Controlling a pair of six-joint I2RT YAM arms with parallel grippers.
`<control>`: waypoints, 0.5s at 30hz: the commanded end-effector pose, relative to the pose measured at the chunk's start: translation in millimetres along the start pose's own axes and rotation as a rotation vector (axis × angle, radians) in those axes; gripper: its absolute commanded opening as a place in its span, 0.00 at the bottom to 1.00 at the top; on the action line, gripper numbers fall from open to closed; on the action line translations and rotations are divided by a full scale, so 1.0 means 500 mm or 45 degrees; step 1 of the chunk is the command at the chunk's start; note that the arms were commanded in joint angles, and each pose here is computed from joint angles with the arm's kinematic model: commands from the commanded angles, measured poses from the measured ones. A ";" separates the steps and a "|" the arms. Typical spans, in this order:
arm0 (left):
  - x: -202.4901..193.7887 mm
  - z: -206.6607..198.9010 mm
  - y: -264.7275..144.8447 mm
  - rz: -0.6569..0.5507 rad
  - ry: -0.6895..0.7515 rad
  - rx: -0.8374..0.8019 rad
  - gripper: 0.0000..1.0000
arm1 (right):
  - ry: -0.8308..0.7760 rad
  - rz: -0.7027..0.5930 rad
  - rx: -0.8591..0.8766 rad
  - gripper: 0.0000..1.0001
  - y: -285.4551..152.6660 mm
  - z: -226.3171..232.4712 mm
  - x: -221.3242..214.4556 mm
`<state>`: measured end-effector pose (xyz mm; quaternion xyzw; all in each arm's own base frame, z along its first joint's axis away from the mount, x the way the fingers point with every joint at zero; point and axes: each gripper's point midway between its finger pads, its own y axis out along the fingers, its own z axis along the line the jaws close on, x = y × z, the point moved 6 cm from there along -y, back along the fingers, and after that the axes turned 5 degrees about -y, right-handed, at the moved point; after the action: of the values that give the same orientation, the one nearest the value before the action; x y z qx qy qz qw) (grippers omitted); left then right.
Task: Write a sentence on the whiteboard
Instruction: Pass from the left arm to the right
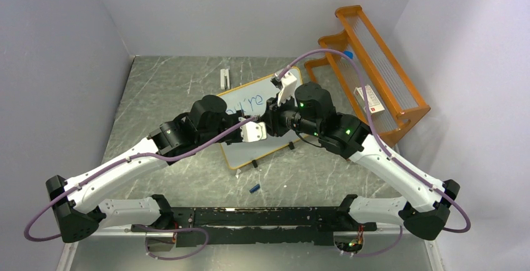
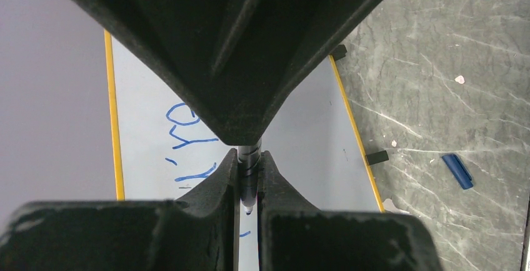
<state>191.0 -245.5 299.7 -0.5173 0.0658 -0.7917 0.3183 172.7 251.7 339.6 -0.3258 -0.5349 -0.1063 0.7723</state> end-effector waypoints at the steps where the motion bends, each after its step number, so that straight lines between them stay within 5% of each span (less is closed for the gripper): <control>1: 0.011 0.004 -0.003 -0.005 0.015 0.010 0.05 | 0.011 -0.055 0.021 0.23 -0.001 0.006 0.017; 15: 0.013 0.008 -0.004 -0.001 0.018 0.026 0.05 | -0.008 0.029 0.031 0.21 0.006 0.005 -0.002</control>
<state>190.5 -244.7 298.4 -0.5168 0.0685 -0.7902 0.3222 172.7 253.5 338.7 -0.3232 -0.5343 -0.1025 0.7743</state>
